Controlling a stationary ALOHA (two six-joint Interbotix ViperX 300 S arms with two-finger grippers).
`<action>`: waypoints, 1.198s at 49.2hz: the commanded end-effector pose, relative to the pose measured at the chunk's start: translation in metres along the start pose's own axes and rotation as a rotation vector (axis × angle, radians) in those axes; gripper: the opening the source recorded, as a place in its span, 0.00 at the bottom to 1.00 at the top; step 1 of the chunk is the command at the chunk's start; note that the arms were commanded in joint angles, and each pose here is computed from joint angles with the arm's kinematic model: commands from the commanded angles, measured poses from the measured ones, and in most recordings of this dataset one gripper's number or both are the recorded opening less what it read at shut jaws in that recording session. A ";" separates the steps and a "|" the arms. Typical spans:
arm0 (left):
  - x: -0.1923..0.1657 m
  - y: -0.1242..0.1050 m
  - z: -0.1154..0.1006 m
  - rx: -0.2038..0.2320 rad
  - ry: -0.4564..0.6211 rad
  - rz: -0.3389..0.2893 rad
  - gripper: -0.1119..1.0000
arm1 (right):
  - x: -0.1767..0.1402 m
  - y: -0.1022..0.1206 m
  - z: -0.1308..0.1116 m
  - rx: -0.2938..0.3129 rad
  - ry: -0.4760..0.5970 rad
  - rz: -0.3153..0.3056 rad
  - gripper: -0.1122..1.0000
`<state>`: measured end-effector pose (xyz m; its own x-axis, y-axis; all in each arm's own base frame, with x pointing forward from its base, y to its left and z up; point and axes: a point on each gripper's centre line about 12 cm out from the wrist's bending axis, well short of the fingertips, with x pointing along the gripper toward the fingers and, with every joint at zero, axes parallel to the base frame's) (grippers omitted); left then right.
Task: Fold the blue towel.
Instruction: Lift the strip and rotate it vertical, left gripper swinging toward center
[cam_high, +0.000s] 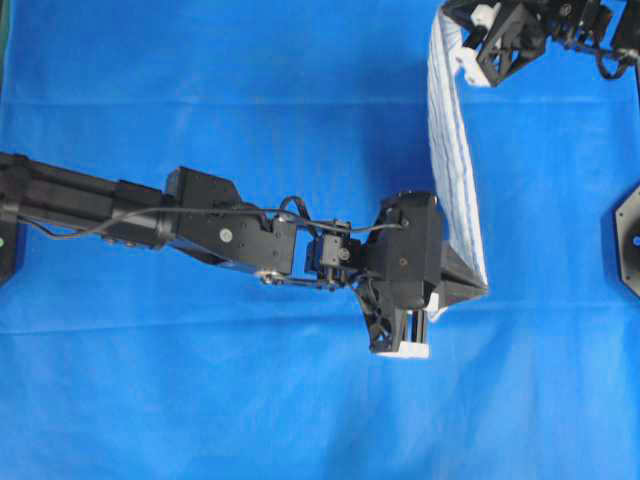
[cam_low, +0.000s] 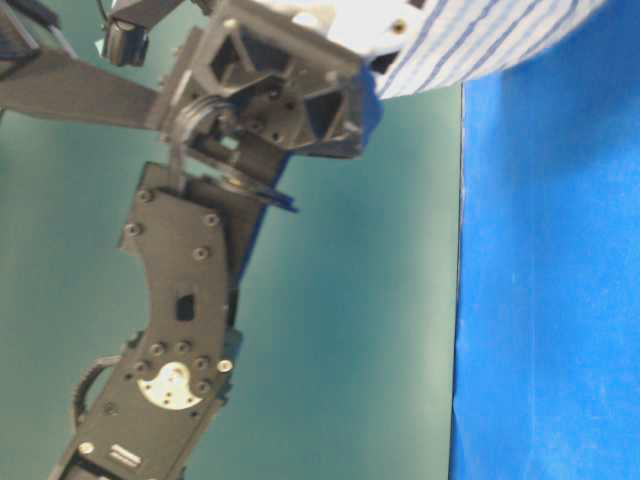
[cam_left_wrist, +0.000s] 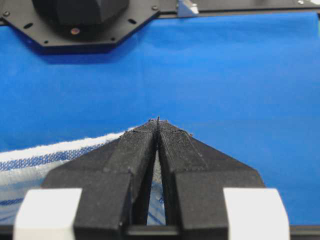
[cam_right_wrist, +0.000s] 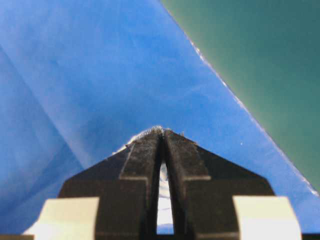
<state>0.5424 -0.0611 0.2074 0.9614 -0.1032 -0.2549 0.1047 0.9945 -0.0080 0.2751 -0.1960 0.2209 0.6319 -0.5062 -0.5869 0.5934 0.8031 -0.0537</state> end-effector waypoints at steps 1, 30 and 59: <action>-0.007 0.002 0.011 0.004 -0.032 0.002 0.11 | 0.003 0.001 0.014 -0.002 -0.026 0.001 0.14; -0.096 0.006 -0.065 -0.062 0.085 0.019 0.11 | 0.086 0.045 0.044 -0.058 -0.017 0.090 0.14; -0.102 0.017 -0.070 -0.090 0.109 0.046 0.22 | 0.092 0.050 0.040 -0.070 -0.002 0.098 0.17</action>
<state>0.4259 -0.0331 0.1466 0.9127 -0.0608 -0.4040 0.0326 0.9966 -0.0762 0.3788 -0.2171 0.1847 0.6627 -0.4225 -0.6184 0.5032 0.8627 -0.0501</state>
